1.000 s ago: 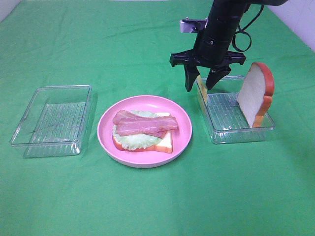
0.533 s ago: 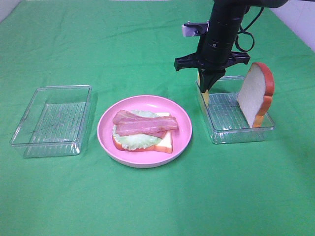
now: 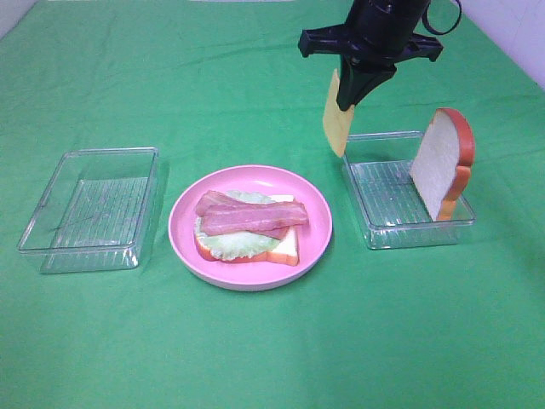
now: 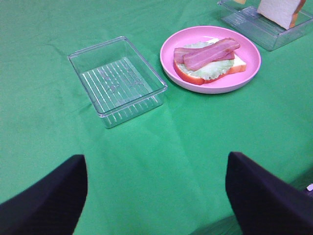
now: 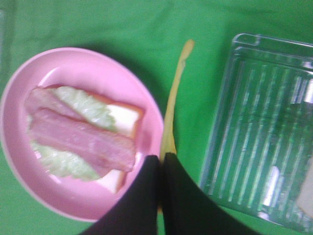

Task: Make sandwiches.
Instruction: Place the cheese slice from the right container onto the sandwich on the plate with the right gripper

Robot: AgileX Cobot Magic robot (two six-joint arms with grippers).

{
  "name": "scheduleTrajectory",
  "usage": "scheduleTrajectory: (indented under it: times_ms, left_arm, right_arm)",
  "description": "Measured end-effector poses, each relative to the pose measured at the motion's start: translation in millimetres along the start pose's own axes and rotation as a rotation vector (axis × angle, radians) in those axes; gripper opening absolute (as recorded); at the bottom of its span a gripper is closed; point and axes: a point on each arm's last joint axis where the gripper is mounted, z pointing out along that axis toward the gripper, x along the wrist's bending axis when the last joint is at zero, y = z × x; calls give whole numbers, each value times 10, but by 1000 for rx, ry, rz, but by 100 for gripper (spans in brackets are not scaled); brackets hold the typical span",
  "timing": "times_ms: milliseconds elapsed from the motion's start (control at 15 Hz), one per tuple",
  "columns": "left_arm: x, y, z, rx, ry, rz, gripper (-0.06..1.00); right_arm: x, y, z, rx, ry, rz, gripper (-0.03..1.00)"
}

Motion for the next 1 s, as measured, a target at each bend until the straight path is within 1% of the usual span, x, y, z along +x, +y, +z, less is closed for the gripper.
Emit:
scheduleTrajectory:
  times_ms: [200, 267, 333, 400, 533, 733, 800, 867, 1000]
  left_arm:
    - [0, 0, 0, 0, 0, 0, 74]
    - [0, 0, 0, 0, 0, 0, 74]
    - [0, 0, 0, 0, 0, 0, 74]
    - [0, 0, 0, 0, 0, 0, 74]
    - [0, 0, 0, 0, 0, 0, 74]
    - [0, 0, 0, 0, 0, 0, 74]
    - [0, 0, 0, 0, 0, 0, 74]
    - [0, 0, 0, 0, 0, 0, 74]
    - [0, 0, 0, 0, 0, 0, 74]
  right_arm:
    - [202, -35, -59, 13, 207, -78, 0]
    - [264, -56, -29, 22, 265, -100, 0]
    - [302, -76, -1, 32, 295, -109, 0]
    - [475, -201, 191, 101, 368, -165, 0]
    - [716, -319, 437, 180, 421, -203, 0]
    - [906, -367, 671, 207, 431, -219, 0]
    - [924, -363, 749, 205, 424, -216, 0]
    - [899, -345, 812, 196, 394, -198, 0]
    - [807, -298, 884, 161, 282, -154, 0]
